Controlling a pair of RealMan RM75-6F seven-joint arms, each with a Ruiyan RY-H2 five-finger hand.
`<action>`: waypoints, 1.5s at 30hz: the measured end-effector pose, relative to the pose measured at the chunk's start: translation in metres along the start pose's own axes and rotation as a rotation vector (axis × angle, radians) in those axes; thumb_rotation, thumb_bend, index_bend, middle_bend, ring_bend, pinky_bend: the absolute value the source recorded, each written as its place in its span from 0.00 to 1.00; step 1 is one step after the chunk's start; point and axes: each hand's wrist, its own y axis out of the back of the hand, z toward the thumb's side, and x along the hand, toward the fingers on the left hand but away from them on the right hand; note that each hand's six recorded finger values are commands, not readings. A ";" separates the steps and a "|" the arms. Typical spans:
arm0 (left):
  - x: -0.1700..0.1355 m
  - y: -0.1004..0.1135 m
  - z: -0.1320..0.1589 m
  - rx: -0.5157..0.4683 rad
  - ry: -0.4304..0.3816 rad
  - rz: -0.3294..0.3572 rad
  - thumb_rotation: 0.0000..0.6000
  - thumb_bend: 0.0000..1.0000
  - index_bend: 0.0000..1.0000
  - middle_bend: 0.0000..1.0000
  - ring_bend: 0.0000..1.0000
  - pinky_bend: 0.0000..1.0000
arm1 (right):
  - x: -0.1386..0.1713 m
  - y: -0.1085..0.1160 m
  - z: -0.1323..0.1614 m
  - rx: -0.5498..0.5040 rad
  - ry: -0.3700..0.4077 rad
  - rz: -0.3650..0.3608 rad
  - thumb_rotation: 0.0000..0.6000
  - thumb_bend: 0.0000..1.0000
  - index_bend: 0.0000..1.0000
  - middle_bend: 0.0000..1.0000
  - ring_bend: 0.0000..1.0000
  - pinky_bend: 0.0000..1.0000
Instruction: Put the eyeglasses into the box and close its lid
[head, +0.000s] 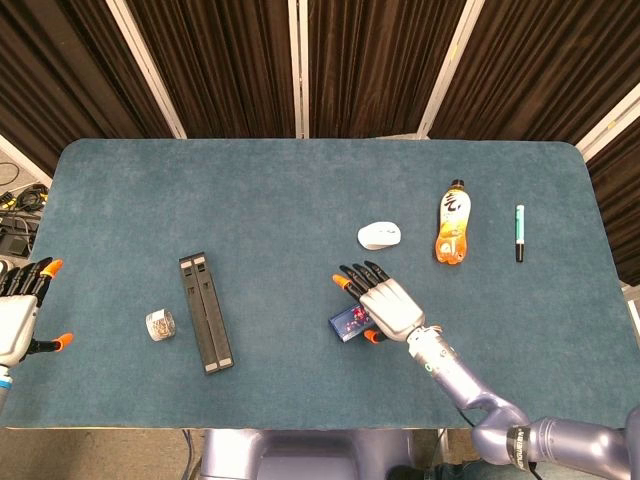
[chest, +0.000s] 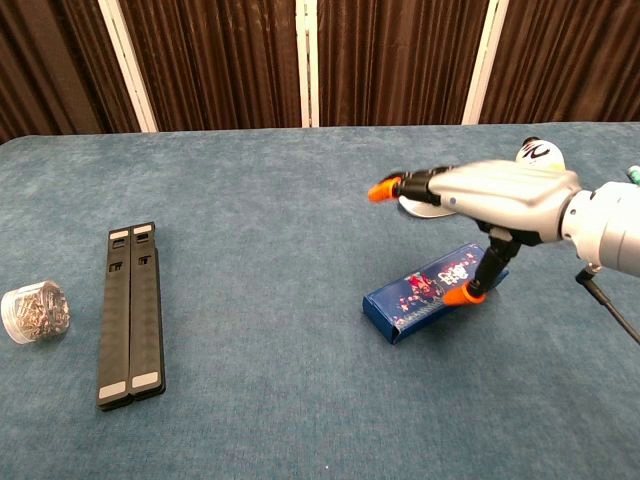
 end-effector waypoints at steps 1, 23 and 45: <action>0.000 0.000 0.000 -0.001 0.000 0.001 1.00 0.00 0.00 0.00 0.00 0.00 | 0.000 -0.001 0.000 0.006 0.003 0.014 1.00 0.07 0.05 0.00 0.00 0.00; 0.002 -0.001 -0.002 0.001 0.008 -0.008 1.00 0.00 0.00 0.00 0.00 0.00 | -0.021 -0.040 -0.023 0.109 0.028 0.187 1.00 0.13 0.28 0.18 0.02 0.00; 0.003 -0.003 -0.002 0.006 0.011 -0.012 1.00 0.00 0.00 0.00 0.00 0.00 | -0.019 -0.044 -0.025 0.080 0.034 0.167 1.00 0.16 0.13 0.03 0.00 0.00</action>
